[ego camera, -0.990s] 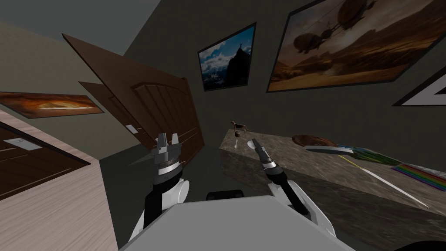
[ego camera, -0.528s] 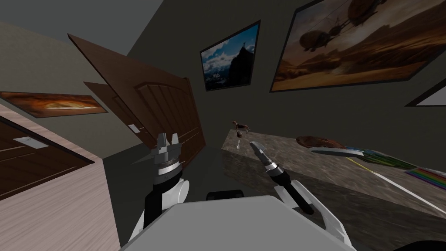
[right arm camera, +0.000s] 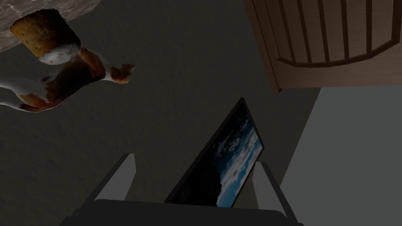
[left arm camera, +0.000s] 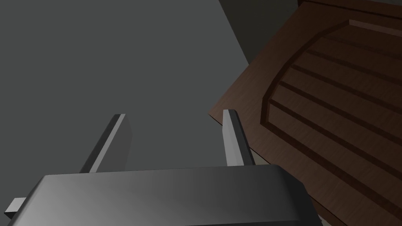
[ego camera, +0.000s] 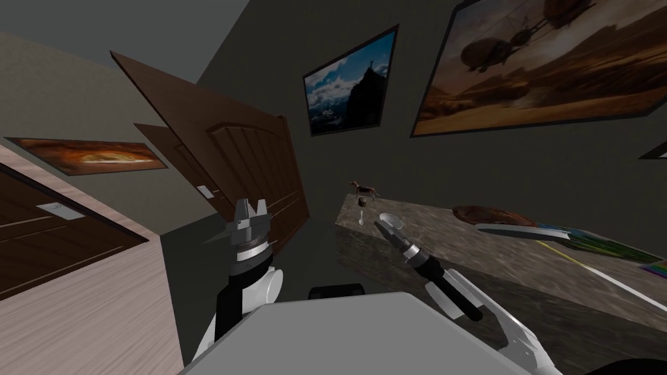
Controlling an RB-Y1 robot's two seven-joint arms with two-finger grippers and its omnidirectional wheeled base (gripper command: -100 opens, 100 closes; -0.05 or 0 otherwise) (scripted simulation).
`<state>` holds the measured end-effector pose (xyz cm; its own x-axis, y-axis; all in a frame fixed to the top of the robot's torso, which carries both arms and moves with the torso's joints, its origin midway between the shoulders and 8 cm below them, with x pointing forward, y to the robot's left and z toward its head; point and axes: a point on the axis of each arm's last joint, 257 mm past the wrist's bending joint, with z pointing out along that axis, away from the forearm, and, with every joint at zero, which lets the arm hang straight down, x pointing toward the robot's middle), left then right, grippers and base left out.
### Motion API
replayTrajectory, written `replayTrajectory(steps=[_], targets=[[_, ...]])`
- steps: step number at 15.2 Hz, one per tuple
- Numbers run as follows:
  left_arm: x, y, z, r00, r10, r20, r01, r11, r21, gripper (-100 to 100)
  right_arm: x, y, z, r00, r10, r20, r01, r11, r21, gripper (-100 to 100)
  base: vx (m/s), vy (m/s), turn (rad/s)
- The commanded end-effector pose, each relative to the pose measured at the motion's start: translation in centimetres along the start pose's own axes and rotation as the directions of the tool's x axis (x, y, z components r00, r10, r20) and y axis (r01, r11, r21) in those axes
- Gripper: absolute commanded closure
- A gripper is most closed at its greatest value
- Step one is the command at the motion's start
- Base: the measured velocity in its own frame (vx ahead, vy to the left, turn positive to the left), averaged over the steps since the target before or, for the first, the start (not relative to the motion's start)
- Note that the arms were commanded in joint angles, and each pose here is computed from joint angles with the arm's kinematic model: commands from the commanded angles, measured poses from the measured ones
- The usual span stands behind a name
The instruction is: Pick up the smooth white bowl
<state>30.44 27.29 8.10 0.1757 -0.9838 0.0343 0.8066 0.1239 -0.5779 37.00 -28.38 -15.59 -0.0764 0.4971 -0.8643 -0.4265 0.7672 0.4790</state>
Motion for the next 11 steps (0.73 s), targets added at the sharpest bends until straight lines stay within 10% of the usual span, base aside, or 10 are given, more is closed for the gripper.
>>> replayTrajectory(steps=[1,11], targets=[[0.0,0.0,0.0,1.0,0.0,0.0,0.0,1.0,0.0,0,0.9,-1.6,-0.8,0.996,-0.062,-0.065,0.063,0.998,0.026,-100,0.032,0.051,0.024],[0.0,0.0,0.0,1.0,0.0,0.0,0.0,1.0,0.0,0,2.8,-8.4,-4.8,0.902,-0.29,-0.321,0.323,0.945,0.055,-100,0.048,0.063,0.024]])
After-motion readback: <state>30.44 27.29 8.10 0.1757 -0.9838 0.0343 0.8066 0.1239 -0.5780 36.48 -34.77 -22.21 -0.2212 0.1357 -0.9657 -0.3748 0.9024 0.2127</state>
